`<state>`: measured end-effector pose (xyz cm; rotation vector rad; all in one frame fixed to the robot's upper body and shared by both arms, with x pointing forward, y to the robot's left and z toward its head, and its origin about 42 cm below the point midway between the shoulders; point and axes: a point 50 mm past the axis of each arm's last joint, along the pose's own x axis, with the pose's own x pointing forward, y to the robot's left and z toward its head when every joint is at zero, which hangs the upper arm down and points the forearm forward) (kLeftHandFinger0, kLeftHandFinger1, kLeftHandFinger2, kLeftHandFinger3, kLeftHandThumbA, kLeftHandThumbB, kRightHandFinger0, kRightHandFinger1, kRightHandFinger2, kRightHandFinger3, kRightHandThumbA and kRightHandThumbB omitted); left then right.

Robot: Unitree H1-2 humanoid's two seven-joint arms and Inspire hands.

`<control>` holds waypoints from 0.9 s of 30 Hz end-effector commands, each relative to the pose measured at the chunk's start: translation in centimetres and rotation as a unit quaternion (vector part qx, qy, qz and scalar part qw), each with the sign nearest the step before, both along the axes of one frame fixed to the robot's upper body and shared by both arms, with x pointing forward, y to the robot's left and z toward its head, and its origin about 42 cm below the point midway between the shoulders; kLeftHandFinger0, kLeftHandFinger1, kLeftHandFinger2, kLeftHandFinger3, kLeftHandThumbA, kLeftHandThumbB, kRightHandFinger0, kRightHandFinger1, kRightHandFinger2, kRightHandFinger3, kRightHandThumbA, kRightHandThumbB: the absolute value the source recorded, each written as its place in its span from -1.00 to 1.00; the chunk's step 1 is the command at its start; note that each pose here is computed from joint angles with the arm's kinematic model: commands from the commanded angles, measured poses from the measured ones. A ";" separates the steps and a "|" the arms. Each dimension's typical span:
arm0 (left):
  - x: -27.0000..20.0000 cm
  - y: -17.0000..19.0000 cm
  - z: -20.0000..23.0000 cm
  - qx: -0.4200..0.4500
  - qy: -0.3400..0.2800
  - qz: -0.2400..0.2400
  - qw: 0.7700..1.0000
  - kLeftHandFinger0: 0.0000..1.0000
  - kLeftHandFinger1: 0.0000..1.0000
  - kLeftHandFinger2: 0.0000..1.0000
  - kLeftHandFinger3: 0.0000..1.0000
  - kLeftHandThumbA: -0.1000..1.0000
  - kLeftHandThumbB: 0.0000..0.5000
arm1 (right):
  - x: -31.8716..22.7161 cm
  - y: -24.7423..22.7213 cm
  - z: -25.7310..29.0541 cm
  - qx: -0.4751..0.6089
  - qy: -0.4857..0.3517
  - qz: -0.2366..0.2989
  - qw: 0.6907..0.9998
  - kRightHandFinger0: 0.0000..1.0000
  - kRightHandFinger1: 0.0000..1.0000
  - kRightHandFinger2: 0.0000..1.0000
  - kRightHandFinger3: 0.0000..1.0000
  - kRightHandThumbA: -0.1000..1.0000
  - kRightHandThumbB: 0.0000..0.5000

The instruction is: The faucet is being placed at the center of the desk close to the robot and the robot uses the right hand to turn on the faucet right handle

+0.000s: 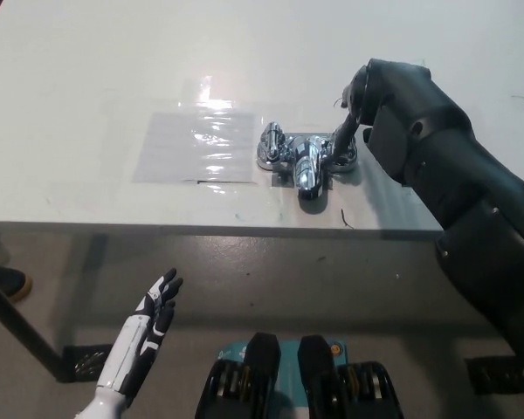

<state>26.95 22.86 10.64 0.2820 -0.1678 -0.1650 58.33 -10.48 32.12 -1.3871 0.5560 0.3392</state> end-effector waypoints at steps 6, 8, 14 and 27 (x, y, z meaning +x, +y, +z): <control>0.6 0.2 1.4 0.006 -0.039 0.002 0.999 1.00 1.00 1.00 1.00 1.00 1.00 | 0.9 -2.2 3.2 -0.053 -0.052 -0.017 0.997 1.00 1.00 1.00 1.00 0.63 -0.06; 0.8 0.2 1.5 0.004 -0.039 0.001 0.999 1.00 1.00 1.00 1.00 1.00 1.00 | 1.0 -2.3 3.4 -0.059 -0.045 -0.012 0.997 1.00 1.00 1.00 1.00 0.62 -0.04; 0.7 0.3 1.5 0.008 -0.036 0.005 0.999 1.00 1.00 1.00 1.00 1.00 1.00 | 1.1 -3.2 3.9 -0.097 -0.035 -0.007 0.995 1.00 1.00 1.00 1.00 0.62 0.16; 0.9 0.2 1.6 0.017 -0.041 0.002 0.999 1.00 1.00 1.00 1.00 1.00 1.00 | 1.4 -4.9 4.3 -0.079 -0.035 -0.023 0.996 1.00 1.00 1.00 1.00 0.48 0.55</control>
